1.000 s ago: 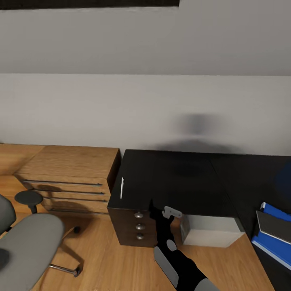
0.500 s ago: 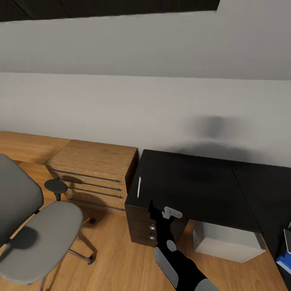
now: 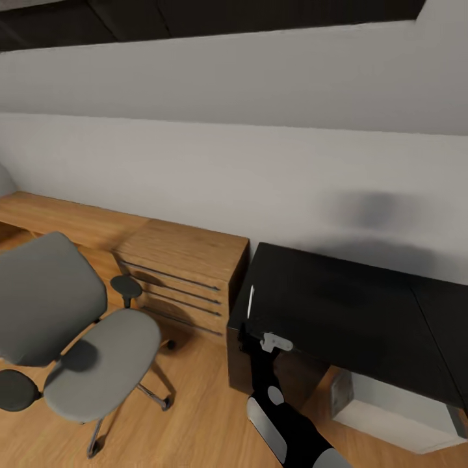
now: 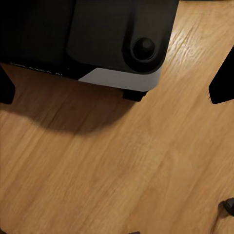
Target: In the bedroom, organize the workspace by keeping the computer under the desk, ensuring the monitor is on the desk, placing the keyboard on the desk next to the monitor, placing the mouse on the desk next to the keyboard, moving the folder from the swivel chair onto the desk next to the mouse, stacking the notebook on top of the folder with the pen on top of the notebook, and positioning the swivel chair next to the desk.
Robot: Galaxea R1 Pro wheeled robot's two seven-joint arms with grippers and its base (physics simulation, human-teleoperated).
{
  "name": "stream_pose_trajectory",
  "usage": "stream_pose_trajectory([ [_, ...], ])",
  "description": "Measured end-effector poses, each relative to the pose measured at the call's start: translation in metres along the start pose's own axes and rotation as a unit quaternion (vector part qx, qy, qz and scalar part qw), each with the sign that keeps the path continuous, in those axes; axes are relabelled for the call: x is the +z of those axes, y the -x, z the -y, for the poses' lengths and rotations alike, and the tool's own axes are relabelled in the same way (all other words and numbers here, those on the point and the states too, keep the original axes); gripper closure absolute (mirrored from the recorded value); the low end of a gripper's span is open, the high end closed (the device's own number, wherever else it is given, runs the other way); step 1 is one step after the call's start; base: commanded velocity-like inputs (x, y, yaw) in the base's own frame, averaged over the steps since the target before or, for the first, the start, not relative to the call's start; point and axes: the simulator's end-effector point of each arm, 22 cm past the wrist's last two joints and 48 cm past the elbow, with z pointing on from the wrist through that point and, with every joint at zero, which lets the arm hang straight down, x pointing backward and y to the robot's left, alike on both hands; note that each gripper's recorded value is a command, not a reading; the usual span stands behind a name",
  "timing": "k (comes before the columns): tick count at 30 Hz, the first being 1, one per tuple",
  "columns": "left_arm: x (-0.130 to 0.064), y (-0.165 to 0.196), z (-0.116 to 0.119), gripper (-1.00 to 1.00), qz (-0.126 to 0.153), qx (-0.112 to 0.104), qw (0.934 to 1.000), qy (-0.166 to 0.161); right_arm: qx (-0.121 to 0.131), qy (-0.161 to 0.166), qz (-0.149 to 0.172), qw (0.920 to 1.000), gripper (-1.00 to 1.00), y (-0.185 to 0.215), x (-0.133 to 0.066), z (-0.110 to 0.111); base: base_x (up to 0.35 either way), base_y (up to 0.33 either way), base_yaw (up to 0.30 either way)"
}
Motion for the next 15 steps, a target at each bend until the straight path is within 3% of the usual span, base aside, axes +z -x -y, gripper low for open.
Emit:
stream_pose_trajectory([
  [4,-0.003,0.0,-0.001,-1.0,0.001,0.0,1.0,0.0,0.001,0.002,0.002,1.0,-1.0,0.004,-0.002,-0.003,0.0,0.0,0.208],
  [8,-0.007,0.0,-0.001,-1.0,0.001,0.001,1.0,0.0,0.002,0.006,-0.001,1.0,-1.0,0.006,-0.005,-0.006,0.0,0.0,0.051],
  [11,-0.009,0.0,-0.001,-1.0,0.0,0.001,1.0,0.0,0.0,0.018,-0.008,0.9998,-1.0,0.004,-0.007,-0.012,0.0,0.0,0.012],
  [15,-0.012,-0.001,-0.002,-1.0,0.0,0.001,1.0,0.0,0.001,0.058,-0.008,0.9983,-1.0,0.007,-0.01,-0.031,0.0,0.0,0.003],
])
